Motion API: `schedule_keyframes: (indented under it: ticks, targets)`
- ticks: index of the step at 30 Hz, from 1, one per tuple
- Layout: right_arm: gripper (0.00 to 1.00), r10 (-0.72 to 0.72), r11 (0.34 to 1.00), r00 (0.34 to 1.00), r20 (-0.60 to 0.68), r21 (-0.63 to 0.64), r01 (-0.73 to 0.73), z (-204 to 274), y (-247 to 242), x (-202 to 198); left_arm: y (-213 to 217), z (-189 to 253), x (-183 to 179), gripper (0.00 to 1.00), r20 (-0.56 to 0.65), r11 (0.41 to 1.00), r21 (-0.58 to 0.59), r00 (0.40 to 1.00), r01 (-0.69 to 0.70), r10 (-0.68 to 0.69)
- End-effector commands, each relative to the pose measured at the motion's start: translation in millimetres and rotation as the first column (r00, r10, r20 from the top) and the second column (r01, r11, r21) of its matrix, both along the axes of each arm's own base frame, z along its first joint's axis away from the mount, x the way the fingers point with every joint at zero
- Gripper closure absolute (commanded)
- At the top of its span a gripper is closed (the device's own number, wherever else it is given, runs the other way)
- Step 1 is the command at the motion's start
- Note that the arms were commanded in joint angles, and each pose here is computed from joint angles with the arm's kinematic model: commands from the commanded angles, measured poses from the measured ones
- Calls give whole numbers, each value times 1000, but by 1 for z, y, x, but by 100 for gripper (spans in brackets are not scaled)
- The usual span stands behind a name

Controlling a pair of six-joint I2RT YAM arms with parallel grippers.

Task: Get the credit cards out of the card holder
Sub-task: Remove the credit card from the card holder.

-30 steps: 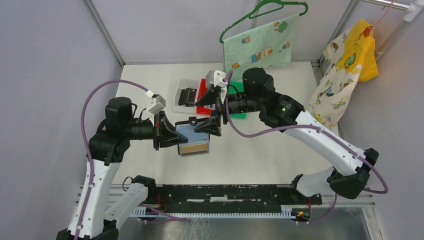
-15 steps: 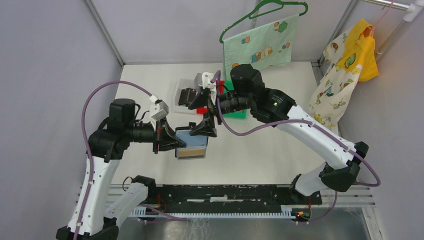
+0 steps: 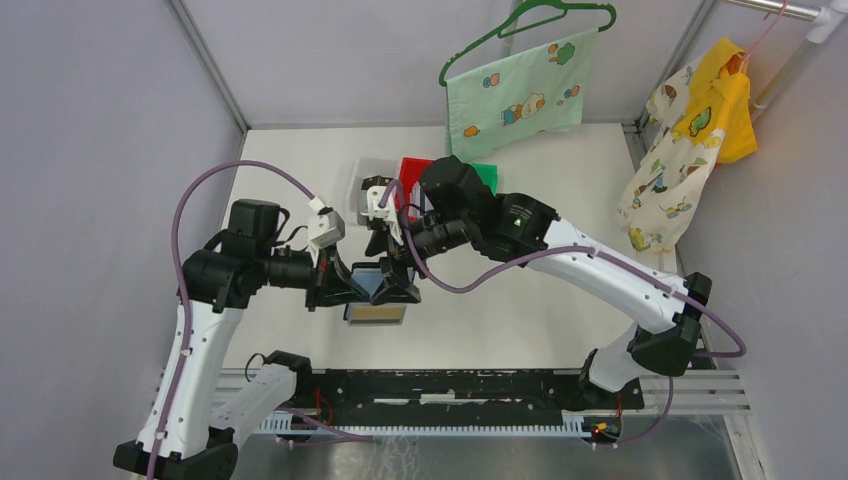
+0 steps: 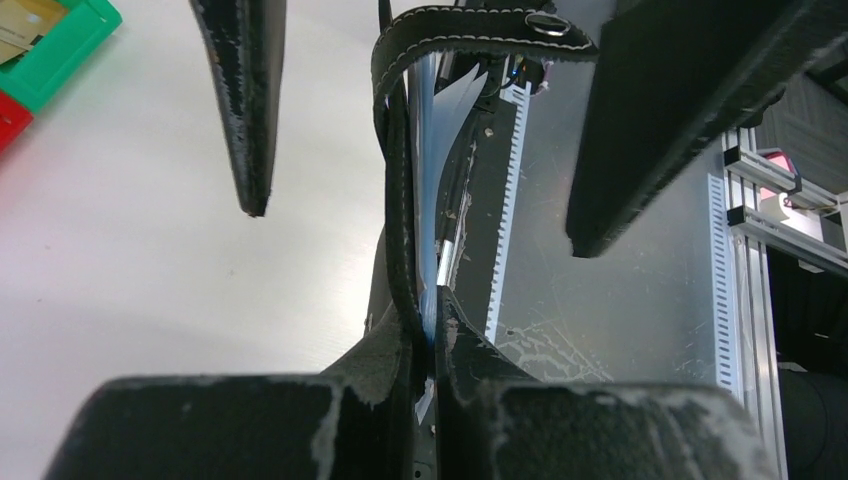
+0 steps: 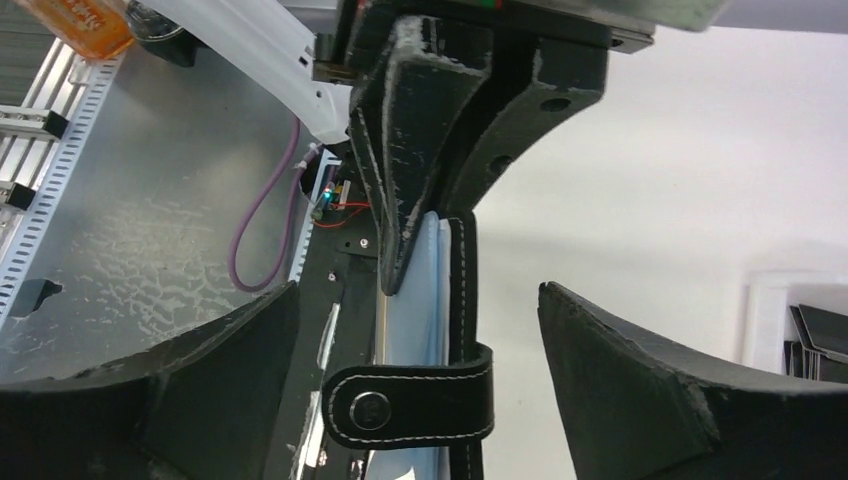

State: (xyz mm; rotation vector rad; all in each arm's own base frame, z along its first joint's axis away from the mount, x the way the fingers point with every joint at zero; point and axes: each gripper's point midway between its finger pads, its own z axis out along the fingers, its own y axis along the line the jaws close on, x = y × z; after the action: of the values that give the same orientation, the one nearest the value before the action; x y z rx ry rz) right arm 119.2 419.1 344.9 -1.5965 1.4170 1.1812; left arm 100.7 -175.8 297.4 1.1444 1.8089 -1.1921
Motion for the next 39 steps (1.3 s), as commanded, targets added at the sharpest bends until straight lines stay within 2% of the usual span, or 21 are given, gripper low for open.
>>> schedule_keyframes:
  ticks: [1, 4, 11, 13, 15, 18, 19, 20, 22, 23, 25, 27, 31, 35, 39]
  targets:
    - [12, -53, 999, 997, 50, -5, 53, 3, 3, 14, -1, 12, -6, 98, 87, 998, -24, 995, 56, -53]
    - [29, -64, 998, 997, 33, -27, 65, 0, 7, 17, 0, 11, -10, 98, 89, 998, -23, 994, 64, -61]
    - [35, -32, 998, 999, 9, -46, 33, -11, 8, 8, 2, 9, -12, 98, 116, 998, -15, 991, 68, -66]
    - [41, -35, 999, 999, 3, -41, 36, -12, 7, 7, 2, 8, -12, 98, 127, 997, -4, 989, 73, -72]
    - [57, -38, 999, 999, -5, -37, 37, -14, 7, 6, 4, 6, -12, 98, 135, 997, 7, 988, 77, -77]
    - [88, -39, 999, 999, -13, -10, 39, -8, 8, 4, 5, 7, -11, 98, 164, 997, 17, 983, 81, -82]
    - [96, -46, 999, 999, -13, 0, 46, -5, 8, 5, 4, 9, -9, 96, 175, 997, 15, 981, 78, -79]
    - [100, -58, 998, 998, -15, 15, 58, 0, 8, 6, 4, 11, -6, 89, 187, 998, 13, 980, 67, -68]
    - [100, -79, 995, 996, -34, 62, 81, 13, 7, 8, 3, 16, 0, 58, 203, 999, -3, 979, 33, -31]
    - [100, -88, 991, 995, -48, 99, 92, 19, 6, 11, 2, 19, 3, 39, 209, 1000, -13, 978, 14, -11]
    - [100, -118, 973, 988, -104, 189, 136, 37, 0, 15, 1, 23, 6, 17, 223, 999, -38, 974, -21, 29]
    - [100, -121, 946, 982, -145, 284, 159, 57, -10, 13, 1, 30, 10, 9, 242, 995, -73, 967, -66, 82]
    - [100, -72, 905, 982, -173, 403, 137, 83, -24, 2, -1, 54, 16, 5, 281, 973, -180, 940, -146, 193]
    - [100, -8, 887, 984, -178, 452, 89, 96, -36, -13, -1, 69, 24, 4, 258, 948, -243, 928, -206, 268]
    - [100, 34, 861, 986, -161, 507, 53, 109, -48, -26, -4, 105, 25, 3, 217, 895, -374, 915, -244, 341]
